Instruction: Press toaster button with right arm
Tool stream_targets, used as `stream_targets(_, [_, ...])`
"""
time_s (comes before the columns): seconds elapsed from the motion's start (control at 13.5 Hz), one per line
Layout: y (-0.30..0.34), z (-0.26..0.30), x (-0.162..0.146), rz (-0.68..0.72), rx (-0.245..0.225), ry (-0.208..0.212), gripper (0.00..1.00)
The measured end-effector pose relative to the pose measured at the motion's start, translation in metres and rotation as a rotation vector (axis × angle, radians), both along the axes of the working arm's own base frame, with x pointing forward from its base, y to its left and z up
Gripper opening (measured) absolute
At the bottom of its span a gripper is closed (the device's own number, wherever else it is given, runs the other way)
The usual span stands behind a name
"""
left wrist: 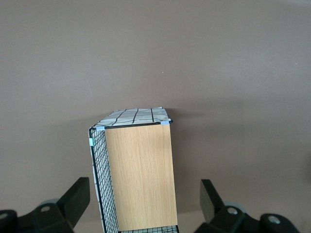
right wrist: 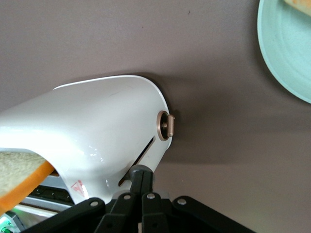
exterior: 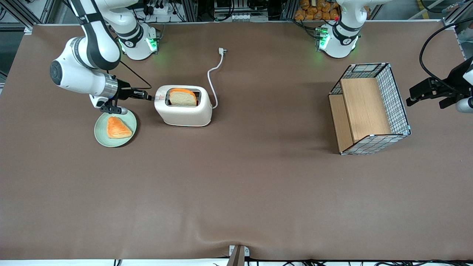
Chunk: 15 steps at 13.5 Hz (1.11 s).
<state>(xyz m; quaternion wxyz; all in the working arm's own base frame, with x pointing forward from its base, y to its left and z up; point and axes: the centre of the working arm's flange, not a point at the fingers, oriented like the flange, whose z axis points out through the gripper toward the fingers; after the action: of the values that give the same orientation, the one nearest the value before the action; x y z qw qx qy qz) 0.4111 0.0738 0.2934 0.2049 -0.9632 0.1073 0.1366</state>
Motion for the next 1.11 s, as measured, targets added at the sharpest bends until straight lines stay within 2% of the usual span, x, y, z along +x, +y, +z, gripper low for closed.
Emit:
stream_targets(0.52, [0.004, -0.012, -0.004, -0.004, -0.027, -0.025, 0.01])
stream_targets(1.11, [0.005, -0.031, -0.005, -0.022, -0.033, -0.025, 0.01])
